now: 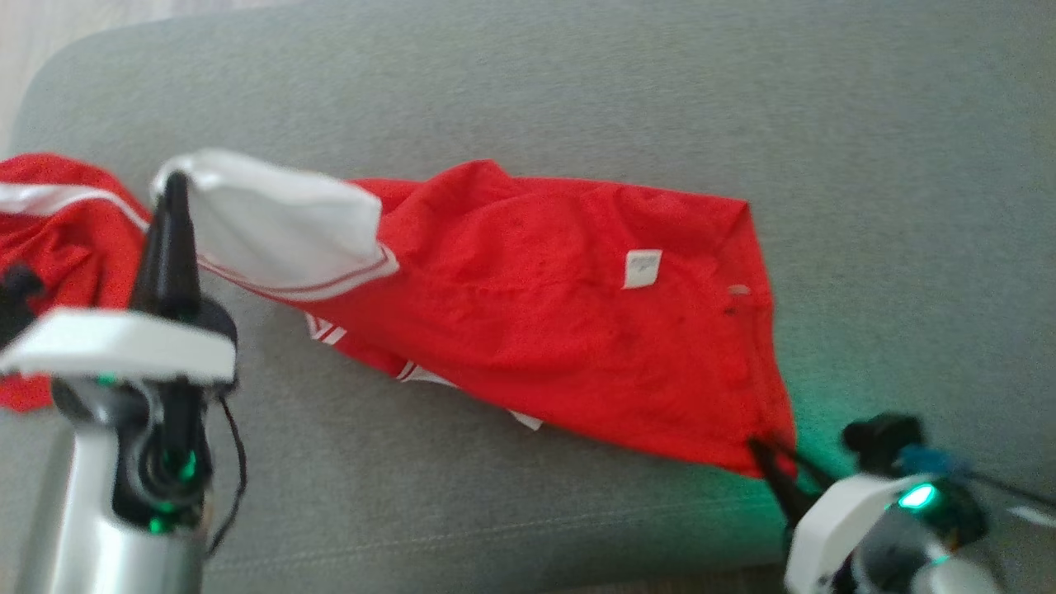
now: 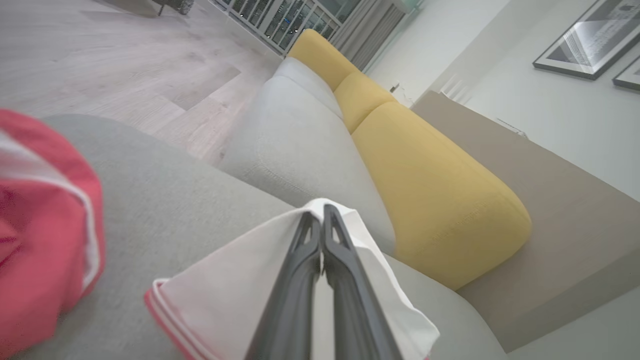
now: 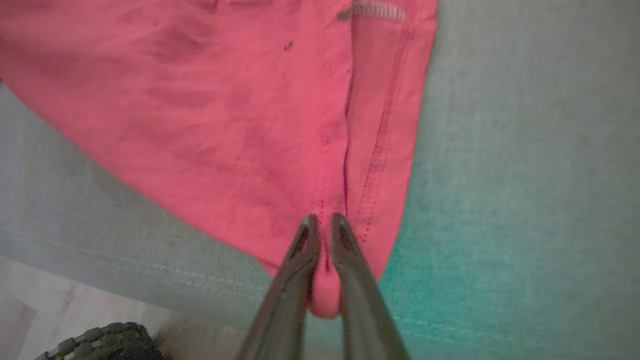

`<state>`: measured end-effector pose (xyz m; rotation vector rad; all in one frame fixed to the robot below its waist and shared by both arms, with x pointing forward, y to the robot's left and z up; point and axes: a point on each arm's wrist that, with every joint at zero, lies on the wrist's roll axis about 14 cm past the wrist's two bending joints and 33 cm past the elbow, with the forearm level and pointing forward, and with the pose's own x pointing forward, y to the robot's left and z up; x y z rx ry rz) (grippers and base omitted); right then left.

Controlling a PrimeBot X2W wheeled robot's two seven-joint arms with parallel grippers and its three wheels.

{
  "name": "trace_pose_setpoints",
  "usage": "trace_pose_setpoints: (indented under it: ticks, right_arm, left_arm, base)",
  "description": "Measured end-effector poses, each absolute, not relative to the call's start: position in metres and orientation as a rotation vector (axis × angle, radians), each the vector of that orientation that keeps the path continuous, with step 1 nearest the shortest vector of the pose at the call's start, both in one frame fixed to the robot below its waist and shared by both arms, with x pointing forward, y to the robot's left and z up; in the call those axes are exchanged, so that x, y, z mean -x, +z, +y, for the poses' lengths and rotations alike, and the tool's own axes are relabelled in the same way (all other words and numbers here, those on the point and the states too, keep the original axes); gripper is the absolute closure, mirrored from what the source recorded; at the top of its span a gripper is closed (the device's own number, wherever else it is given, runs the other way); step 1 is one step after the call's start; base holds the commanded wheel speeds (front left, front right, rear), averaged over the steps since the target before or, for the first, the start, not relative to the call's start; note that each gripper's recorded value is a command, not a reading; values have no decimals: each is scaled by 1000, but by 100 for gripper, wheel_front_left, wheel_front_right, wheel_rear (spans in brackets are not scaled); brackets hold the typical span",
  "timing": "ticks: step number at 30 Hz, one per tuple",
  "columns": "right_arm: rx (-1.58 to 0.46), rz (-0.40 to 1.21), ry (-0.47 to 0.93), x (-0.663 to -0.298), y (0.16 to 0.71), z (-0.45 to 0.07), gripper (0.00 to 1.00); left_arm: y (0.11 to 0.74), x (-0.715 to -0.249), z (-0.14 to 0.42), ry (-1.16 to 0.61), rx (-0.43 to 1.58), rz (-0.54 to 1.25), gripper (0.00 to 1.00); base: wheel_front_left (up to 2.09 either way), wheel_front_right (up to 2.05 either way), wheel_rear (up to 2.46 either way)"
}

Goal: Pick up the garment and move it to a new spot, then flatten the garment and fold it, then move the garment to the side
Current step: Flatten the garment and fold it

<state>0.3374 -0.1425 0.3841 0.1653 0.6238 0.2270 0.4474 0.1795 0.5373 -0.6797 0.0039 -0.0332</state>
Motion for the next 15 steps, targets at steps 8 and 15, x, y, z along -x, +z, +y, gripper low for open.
trace_pose_setpoints:
  ticks: [8, 15]
  right_arm:
    - [-122, 410, 230, -401, 434, -135, 0]
    - [-124, 446, 202, -438, 415, -134, 0]
  left_arm:
    - [524, -428, 201, 59, 703, 0, 100]
    - [516, -425, 210, 97, 698, 9, 100]
  base:
    - [0, 0, 0]
    - [0, 0, 0]
